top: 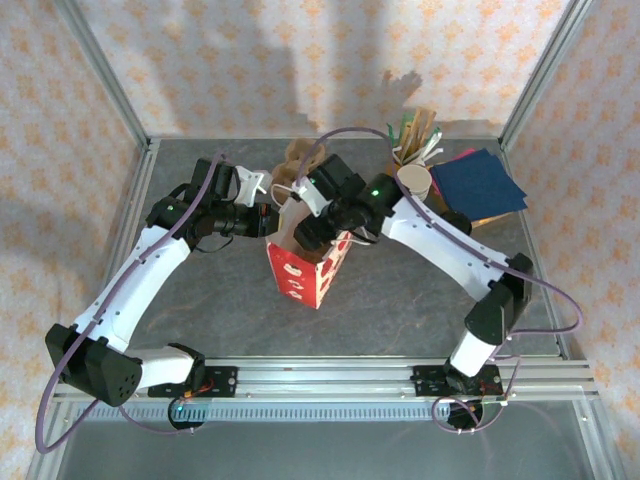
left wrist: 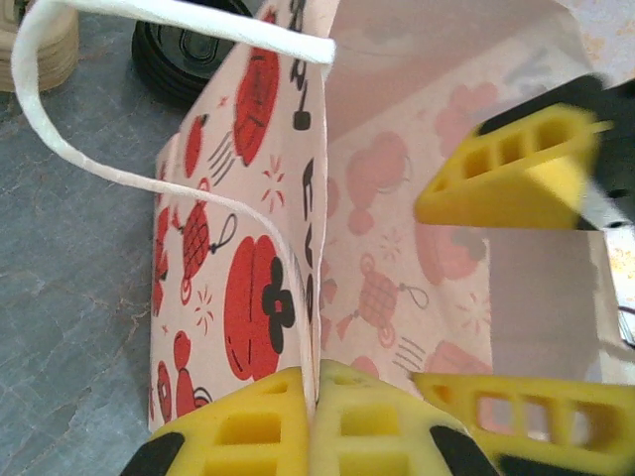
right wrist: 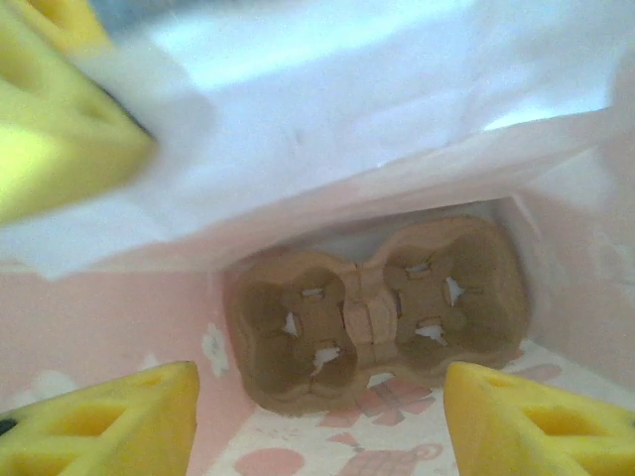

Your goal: Pack the takeout coffee

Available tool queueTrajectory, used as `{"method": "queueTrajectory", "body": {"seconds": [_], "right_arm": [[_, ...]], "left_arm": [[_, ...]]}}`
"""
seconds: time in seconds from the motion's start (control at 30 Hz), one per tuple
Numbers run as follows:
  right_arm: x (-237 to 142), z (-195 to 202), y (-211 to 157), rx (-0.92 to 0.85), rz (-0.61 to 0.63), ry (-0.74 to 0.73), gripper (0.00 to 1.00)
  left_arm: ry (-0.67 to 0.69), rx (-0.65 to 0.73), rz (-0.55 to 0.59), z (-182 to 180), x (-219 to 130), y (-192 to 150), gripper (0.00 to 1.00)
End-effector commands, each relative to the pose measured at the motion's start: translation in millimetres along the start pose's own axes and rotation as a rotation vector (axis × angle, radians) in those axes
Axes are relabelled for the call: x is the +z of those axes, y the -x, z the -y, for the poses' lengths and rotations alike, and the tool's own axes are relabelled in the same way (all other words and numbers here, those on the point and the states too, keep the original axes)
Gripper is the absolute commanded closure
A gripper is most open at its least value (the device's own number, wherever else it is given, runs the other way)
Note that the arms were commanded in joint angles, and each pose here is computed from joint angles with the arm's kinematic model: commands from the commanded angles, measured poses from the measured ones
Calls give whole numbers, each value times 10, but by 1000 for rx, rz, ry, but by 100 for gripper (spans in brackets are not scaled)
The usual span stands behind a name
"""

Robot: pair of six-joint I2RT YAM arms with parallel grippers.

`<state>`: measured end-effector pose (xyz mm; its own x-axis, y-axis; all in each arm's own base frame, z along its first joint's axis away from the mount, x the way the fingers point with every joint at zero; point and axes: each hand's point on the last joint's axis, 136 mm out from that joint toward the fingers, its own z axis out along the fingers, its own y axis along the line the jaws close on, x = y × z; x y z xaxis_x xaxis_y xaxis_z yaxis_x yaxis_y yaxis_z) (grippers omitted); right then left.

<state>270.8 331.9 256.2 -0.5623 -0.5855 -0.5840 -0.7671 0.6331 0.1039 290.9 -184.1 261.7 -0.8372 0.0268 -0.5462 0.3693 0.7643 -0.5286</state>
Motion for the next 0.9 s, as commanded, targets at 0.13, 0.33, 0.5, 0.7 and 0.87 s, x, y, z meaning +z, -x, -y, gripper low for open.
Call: {"method": "queueTrajectory", "body": {"seconds": [0.13, 0.33, 0.5, 0.7, 0.87], "right_arm": [[-520, -73, 471, 77, 261, 8, 34], [-961, 326, 574, 296, 426, -193, 26], [-1287, 720, 426, 563, 484, -296, 24], [-1371, 804, 270, 788, 564, -235, 28], [-1221, 890, 125, 874, 541, -228, 29]], "left_arm": [[32, -16, 13, -2, -44, 24, 100], [17, -5, 34, 29, -56, 43, 93], [11, 14, 76, 83, -133, 118, 61], [41, 30, 102, 85, -226, 171, 48], [148, 29, 151, -58, -346, 210, 41]]}}
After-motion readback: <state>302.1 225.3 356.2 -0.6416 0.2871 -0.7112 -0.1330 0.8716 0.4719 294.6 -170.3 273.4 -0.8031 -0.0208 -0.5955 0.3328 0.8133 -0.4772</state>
